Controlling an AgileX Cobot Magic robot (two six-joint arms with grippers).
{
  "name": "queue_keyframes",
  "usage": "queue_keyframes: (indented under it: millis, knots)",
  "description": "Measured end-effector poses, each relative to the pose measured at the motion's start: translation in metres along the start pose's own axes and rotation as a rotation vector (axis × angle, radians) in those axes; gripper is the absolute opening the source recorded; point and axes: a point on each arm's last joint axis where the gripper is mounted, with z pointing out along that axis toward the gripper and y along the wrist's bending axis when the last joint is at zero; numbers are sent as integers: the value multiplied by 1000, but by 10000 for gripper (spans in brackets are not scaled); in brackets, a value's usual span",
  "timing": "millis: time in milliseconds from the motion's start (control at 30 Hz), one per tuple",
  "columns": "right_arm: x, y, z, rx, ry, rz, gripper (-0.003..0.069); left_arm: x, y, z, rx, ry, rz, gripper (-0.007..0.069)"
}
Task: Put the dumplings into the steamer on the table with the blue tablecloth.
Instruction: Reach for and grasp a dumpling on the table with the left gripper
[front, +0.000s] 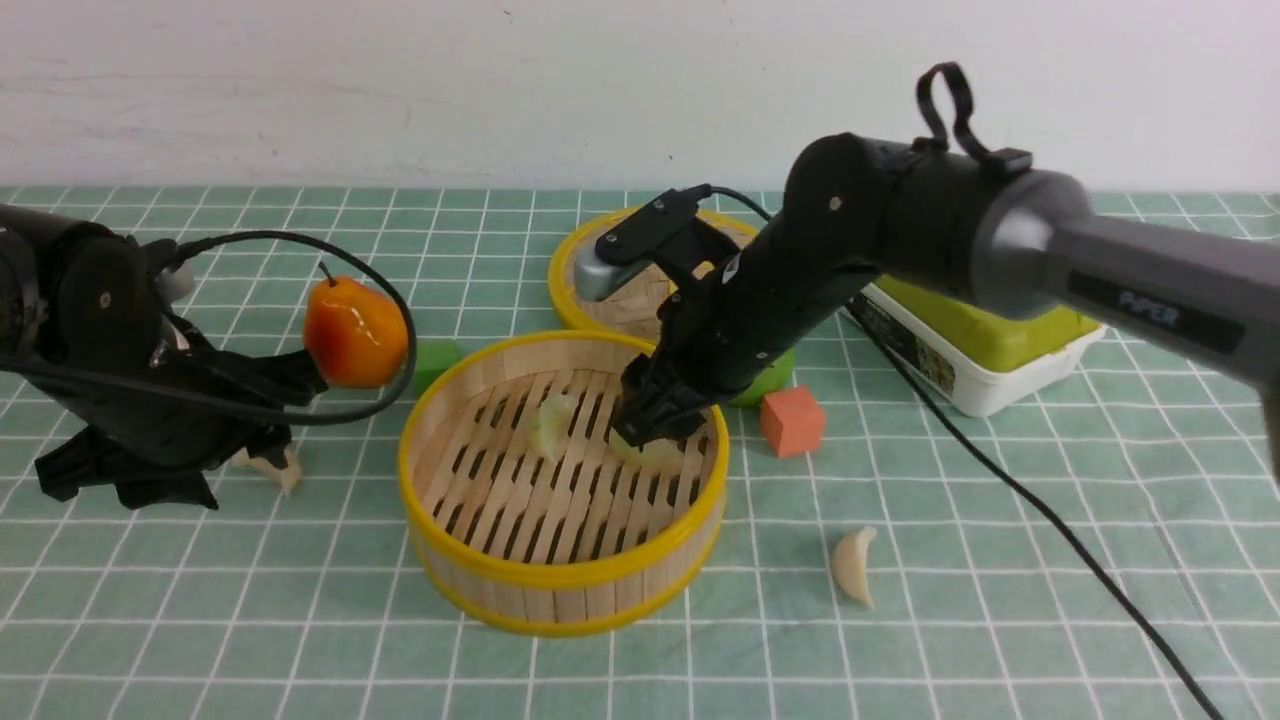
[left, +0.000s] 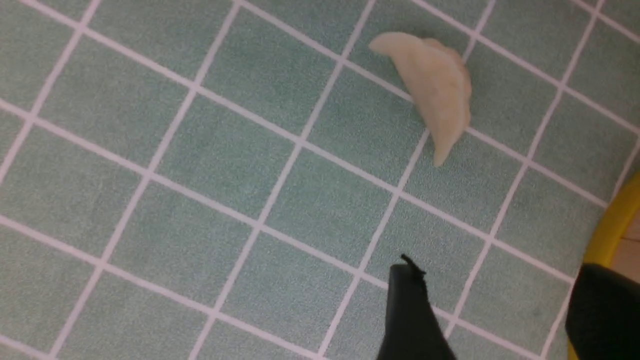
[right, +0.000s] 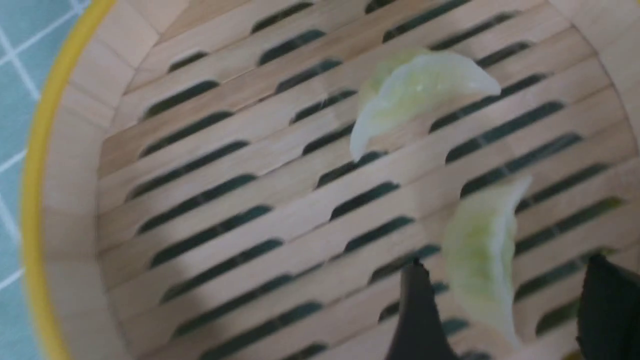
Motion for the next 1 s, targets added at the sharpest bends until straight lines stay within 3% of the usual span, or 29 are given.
queue_keyframes:
  millis: [233,367,467,667,800,867,933,1000]
  knots:
    - [-1,-8,25,-9,20,98,387,-1,-1,0,13,-12,6,372]
    - [1,-9,32,-10,28,192,293,-2,-2,0,22,-20,3,360]
    - [-2,-11,34,5,-2,324,167,-2,-3,0,28,-19,-5,359]
    - [-9,-15,33,28,-86,583,71,-2,-3,0,37,-18,-17,356]
    - [-8,-16,33,29,-88,644,162,-3,-4,0,47,-29,-18,356]
    - [-8,-16,33,29,-88,652,268,-4,-5,0,58,-42,-18,356]
    - [-8,-16,33,30,-87,651,318,-5,-6,0,63,-49,-18,356]
    - [-10,-14,29,22,-72,636,430,-6,-7,-1,71,-65,-19,356]
